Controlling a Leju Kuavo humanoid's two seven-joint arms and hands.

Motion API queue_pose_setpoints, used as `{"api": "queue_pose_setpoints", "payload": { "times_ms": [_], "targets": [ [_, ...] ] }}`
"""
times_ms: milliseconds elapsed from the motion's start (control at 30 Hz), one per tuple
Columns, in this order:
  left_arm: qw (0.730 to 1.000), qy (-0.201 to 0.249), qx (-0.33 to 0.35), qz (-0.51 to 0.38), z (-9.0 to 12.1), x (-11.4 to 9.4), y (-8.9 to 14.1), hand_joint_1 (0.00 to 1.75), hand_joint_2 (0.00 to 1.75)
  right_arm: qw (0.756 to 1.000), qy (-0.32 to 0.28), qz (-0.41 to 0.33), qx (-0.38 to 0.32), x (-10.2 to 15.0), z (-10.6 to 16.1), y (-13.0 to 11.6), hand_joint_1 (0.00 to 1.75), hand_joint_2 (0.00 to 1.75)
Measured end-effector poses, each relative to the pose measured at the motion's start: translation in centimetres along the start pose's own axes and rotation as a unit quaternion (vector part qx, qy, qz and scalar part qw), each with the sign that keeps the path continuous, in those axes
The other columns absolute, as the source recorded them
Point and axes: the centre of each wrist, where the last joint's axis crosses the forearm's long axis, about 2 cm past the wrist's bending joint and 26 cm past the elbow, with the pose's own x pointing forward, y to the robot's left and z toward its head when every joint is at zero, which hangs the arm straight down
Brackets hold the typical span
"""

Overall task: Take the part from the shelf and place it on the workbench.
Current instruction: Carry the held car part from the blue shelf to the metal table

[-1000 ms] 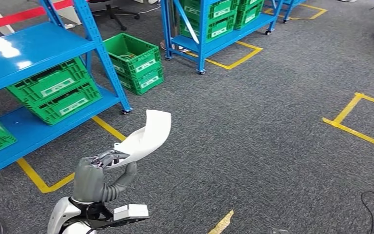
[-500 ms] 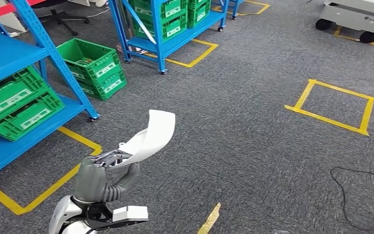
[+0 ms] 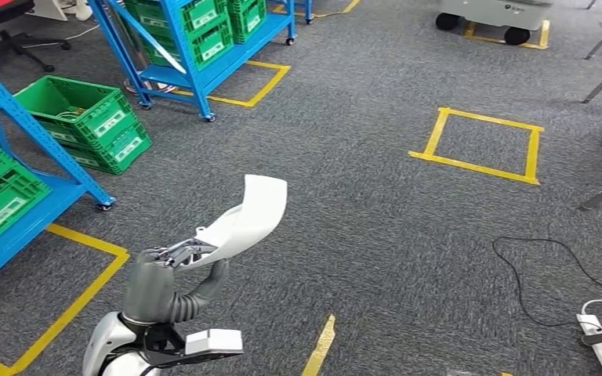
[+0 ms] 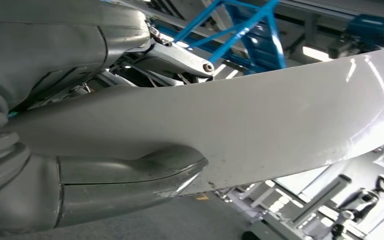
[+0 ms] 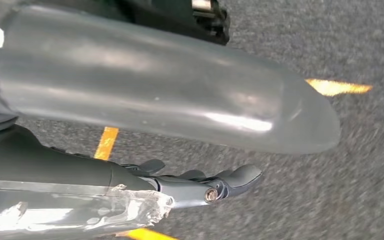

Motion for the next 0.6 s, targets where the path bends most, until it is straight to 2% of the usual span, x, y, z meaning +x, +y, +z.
{"api": "queue_pose_setpoints", "payload": {
  "times_ms": [600],
  "targets": [
    [1.0, 0.009, -0.007, 0.008, 0.58, -0.09, -0.02, 1.75, 1.75, 1.0, 0.012, 0.016, -0.006, -0.15, 0.08, -0.21, 0.0, 0.0]
  ]
}}
